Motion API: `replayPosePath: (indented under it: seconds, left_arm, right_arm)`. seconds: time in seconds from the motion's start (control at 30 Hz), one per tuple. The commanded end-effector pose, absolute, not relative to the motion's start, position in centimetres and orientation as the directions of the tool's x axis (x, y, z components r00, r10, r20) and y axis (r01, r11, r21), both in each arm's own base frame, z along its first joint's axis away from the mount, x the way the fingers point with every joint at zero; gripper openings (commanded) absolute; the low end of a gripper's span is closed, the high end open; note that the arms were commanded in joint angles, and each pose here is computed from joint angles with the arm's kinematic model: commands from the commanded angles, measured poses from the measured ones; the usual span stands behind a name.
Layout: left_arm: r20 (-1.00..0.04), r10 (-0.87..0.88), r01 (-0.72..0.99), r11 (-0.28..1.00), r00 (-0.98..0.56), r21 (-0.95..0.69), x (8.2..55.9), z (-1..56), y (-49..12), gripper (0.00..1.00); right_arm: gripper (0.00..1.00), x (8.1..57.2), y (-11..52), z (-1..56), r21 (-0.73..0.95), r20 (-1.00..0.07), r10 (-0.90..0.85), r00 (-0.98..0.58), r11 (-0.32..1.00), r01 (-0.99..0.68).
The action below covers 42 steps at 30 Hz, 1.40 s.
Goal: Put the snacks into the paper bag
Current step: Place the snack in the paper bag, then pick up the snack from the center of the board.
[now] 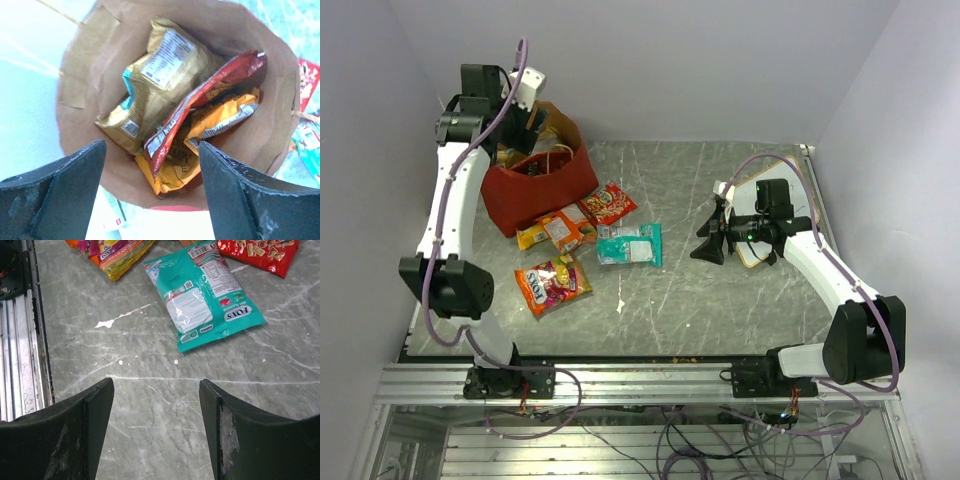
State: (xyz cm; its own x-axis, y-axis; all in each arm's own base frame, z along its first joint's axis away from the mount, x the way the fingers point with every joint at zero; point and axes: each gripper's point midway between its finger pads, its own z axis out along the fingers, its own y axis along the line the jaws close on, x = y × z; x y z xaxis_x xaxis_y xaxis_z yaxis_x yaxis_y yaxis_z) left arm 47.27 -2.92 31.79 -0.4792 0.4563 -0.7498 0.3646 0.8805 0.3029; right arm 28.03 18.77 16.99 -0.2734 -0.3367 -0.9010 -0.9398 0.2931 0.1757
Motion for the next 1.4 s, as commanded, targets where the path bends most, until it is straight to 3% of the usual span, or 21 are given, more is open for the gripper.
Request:
replayPosePath:
  seconds: [0.0, 0.2, 0.43, 0.7, 0.87, 1.07, 1.37]
  left_arm:
    - [-0.819, 0.415, 0.245, 0.907, -0.396, 0.342, 46.9, 35.6, -1.6, 0.87]
    - [-0.853, 0.420, 0.231, 0.903, -0.310, 0.361, 43.1, 37.8, -1.6, 0.93]
    - [-0.845, 0.459, 0.395, 0.855, -0.273, 0.337, 36.6, 37.1, -3.8, 0.95]
    - [-0.758, 0.585, 0.631, 0.711, -0.287, 0.310, 28.5, 31.1, -5.5, 0.95]
    - [-0.644, 0.697, 0.781, 0.576, -0.315, 0.241, 23.7, 24.5, -5.6, 1.00]
    - [-0.528, 0.784, 0.833, 0.503, -0.327, 0.232, 21.7, 18.3, -4.1, 0.99]
    - [-0.464, 0.837, 0.887, 0.418, -0.290, 0.199, 22.6, 12.0, -3.9, 0.96]
  right_arm:
    - [0.69, 28.3, 18.5, 16.8, 0.166, -0.904, -0.334, -0.269, 0.306, -0.937]
    - [0.69, 28.4, 18.5, 16.9, 0.161, -0.905, -0.330, -0.268, 0.318, -0.934]
    - [0.69, 28.4, 18.7, 17.3, 0.154, -0.908, -0.327, -0.261, 0.319, -0.935]
    - [0.69, 28.0, 19.0, 18.2, 0.140, -0.919, -0.312, -0.240, 0.311, -0.940]
    - [0.69, 27.8, 19.2, 18.3, 0.138, -0.921, -0.312, -0.234, 0.301, -0.944]
    - [0.69, 27.8, 19.2, 18.4, 0.132, -0.922, -0.313, -0.230, 0.306, -0.943]
    - [0.69, 28.0, 19.0, 18.2, 0.118, -0.920, -0.321, -0.226, 0.324, -0.939]
